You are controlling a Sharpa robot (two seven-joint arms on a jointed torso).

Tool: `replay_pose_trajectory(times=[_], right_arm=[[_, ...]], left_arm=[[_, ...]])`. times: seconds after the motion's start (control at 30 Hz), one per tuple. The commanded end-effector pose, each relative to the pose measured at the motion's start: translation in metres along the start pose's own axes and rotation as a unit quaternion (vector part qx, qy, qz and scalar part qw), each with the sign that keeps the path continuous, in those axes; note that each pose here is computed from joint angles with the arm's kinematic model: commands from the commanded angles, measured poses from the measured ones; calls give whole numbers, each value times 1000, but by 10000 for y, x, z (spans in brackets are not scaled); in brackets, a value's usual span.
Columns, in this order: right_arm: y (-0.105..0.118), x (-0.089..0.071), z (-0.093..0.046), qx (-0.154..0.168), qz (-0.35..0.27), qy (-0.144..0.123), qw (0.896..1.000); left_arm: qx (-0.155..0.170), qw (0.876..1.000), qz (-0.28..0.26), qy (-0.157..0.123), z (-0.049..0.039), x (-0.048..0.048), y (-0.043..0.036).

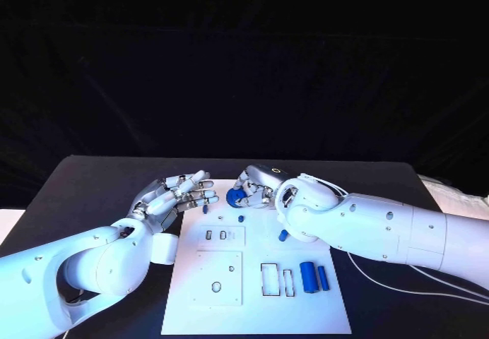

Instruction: Assemble the parts on the task board

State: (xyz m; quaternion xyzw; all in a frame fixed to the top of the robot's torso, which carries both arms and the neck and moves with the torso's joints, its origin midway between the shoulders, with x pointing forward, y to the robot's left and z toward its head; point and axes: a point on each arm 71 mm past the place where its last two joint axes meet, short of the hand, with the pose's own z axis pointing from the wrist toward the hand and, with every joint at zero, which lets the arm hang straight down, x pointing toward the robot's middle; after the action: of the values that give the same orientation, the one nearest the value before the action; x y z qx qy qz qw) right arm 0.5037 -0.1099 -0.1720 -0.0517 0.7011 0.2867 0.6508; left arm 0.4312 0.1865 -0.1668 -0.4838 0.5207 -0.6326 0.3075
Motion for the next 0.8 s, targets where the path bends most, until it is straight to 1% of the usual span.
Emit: replay_pose_trajectory(times=[0.03,0.27,0.6,0.8], right_arm=[[21,51,30,-2,-7,6,1000],[1,111,74,8,-12,16,1000],[-44,117,99,17,-17,12,1000],[-63,127,99,20,-19,21,999]], left_arm=[[2,1000,-6,11,4,29,-7],[2,1000,-6,11,7,30,-6],[1,1000,-6,12,9,29,-5],[1,1000,-6,11,8,25,-5]])
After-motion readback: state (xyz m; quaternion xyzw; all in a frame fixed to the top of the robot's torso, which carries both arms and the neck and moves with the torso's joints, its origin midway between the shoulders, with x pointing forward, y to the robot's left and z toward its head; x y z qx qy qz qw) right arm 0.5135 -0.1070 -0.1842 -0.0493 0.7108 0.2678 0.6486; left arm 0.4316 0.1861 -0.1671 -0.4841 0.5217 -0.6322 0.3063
